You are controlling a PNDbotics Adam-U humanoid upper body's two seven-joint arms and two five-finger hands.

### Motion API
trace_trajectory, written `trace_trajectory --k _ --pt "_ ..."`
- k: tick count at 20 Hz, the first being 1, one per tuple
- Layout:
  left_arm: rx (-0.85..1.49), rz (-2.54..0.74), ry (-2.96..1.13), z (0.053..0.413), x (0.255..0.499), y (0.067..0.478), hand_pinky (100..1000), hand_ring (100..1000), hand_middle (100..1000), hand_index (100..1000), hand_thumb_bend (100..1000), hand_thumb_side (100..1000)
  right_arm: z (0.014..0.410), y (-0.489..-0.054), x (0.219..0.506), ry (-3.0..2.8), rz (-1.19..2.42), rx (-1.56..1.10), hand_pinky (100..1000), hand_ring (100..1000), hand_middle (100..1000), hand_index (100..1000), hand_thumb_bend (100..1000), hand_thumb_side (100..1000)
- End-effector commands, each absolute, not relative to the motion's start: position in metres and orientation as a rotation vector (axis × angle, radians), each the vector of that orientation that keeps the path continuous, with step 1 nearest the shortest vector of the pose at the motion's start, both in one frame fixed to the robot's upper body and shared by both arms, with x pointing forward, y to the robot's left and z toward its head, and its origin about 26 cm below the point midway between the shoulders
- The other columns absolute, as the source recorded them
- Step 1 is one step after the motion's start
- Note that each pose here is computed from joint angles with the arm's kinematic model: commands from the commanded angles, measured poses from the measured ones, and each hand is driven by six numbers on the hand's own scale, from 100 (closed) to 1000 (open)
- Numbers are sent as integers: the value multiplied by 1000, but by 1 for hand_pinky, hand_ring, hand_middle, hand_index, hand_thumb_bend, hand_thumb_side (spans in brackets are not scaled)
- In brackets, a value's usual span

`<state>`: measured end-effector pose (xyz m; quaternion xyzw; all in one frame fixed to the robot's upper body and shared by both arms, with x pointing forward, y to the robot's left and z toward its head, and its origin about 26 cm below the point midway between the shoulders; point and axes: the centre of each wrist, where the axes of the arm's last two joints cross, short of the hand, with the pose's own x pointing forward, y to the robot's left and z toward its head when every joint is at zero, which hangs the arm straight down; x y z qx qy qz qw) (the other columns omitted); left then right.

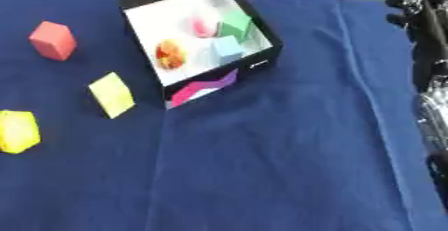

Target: Pick up objects on the table and place them in the box.

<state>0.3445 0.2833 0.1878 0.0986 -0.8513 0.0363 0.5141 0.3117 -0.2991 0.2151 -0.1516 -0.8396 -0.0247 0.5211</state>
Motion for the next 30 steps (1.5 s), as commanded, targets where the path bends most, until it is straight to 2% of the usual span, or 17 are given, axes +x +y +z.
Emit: trace_trajectory --k 1,14,18,22,27,29,30 --pt "242 94 -2088 198 342 285 705 772 687 749 100 701 213 -303 315 -2023 -65 -389 837 840 766 861 100 729" --pt "231 115 -2117 198 341 284 707 773 692 754 100 693 196 -302 324 -2012 -27 -323 837 841 773 850 100 765" --pt "263 98 -2153 205 339 287 709 776 707 757 100 663 195 -304 323 -2011 -17 -335 836 839 770 849 100 759" --pt "360 -95 -2202 230 331 295 724 795 736 770 100 617 192 -310 322 -1997 14 -357 836 838 769 849 100 766" --pt "490 -485 -2180 273 307 299 755 806 737 799 100 584 190 -315 320 -1983 26 -375 835 836 767 849 100 772" --pt "532 -633 -2130 286 299 298 762 807 740 807 100 587 190 -316 319 -1982 28 -381 835 834 766 848 100 772" --pt "541 -699 -2090 289 296 298 763 806 739 807 100 617 190 -316 319 -1981 29 -384 835 834 766 847 100 771"
